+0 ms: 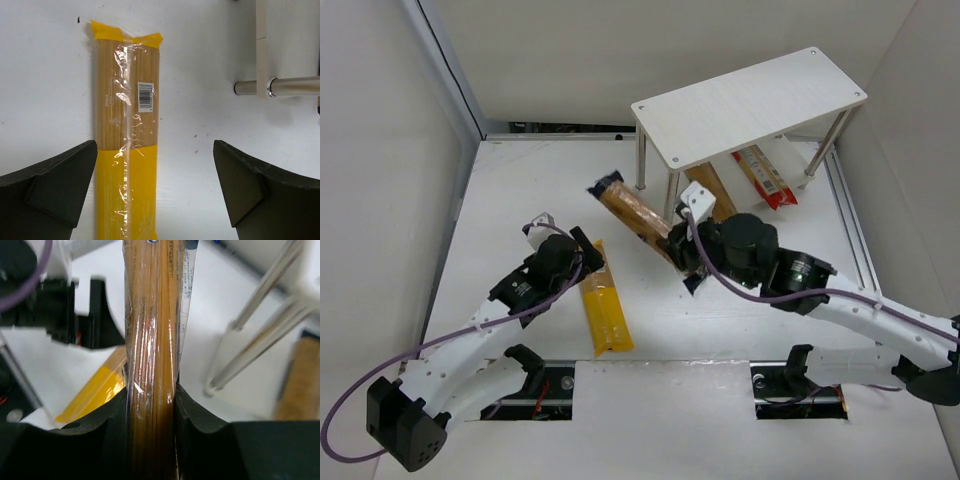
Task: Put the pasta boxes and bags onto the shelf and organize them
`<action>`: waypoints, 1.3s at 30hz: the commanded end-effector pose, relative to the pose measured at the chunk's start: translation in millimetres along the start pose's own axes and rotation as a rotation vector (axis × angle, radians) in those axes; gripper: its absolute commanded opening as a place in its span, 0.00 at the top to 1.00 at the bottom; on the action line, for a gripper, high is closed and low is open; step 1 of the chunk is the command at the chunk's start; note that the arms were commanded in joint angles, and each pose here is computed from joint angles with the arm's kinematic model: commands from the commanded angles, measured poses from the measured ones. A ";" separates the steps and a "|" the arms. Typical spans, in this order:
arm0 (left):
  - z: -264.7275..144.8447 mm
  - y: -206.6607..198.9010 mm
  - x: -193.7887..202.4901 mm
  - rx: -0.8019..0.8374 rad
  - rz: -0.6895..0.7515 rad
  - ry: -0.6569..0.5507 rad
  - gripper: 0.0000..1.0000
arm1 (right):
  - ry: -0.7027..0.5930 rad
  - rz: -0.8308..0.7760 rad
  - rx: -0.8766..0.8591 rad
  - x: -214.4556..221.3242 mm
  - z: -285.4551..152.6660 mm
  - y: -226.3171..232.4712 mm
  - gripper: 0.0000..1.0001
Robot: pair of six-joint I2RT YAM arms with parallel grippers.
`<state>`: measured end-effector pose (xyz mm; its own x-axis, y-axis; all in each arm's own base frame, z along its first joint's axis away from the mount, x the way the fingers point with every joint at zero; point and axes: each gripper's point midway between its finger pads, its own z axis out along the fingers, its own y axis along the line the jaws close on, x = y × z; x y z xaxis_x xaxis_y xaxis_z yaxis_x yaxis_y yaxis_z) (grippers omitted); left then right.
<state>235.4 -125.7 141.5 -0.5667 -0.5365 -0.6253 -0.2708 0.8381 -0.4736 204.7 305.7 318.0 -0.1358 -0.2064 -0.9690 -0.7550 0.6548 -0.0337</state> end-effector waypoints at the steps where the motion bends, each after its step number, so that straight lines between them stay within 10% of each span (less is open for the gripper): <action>1: 2.3 -5.1 -12.5 -0.006 -0.024 -0.046 0.00 | -0.307 -0.062 0.261 -121.6 -43.0 -67.9 1.00; 10: 11.0 -4.2 -10.5 -0.050 0.005 -0.029 0.00 | -0.330 -0.222 0.659 -210.0 -100.1 -240.3 1.00; 25: 19.3 -15.3 -11.9 -0.021 0.029 -0.020 0.00 | 0.011 -0.449 0.500 -142.2 -30.3 -443.7 1.00; 28: 14.3 -20.7 -18.1 -0.007 0.023 -0.030 0.00 | 0.046 -0.444 0.642 -135.8 -36.5 -473.8 0.60; 29: 14.3 -20.8 -18.2 -0.007 0.023 -0.030 0.00 | 0.057 -0.440 0.683 -134.4 -40.3 -480.5 0.01; 39: 5.9 -22.8 -16.2 0.037 0.011 -0.022 0.00 | -0.163 -0.379 0.997 -215.3 -123.3 -437.0 0.00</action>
<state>251.7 -133.6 138.4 -0.5815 -0.5095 -0.6342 -0.2711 0.8564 -0.4394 546.9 -24.0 455.2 -0.0934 -0.5249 -0.8460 -0.0751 0.8510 -0.5197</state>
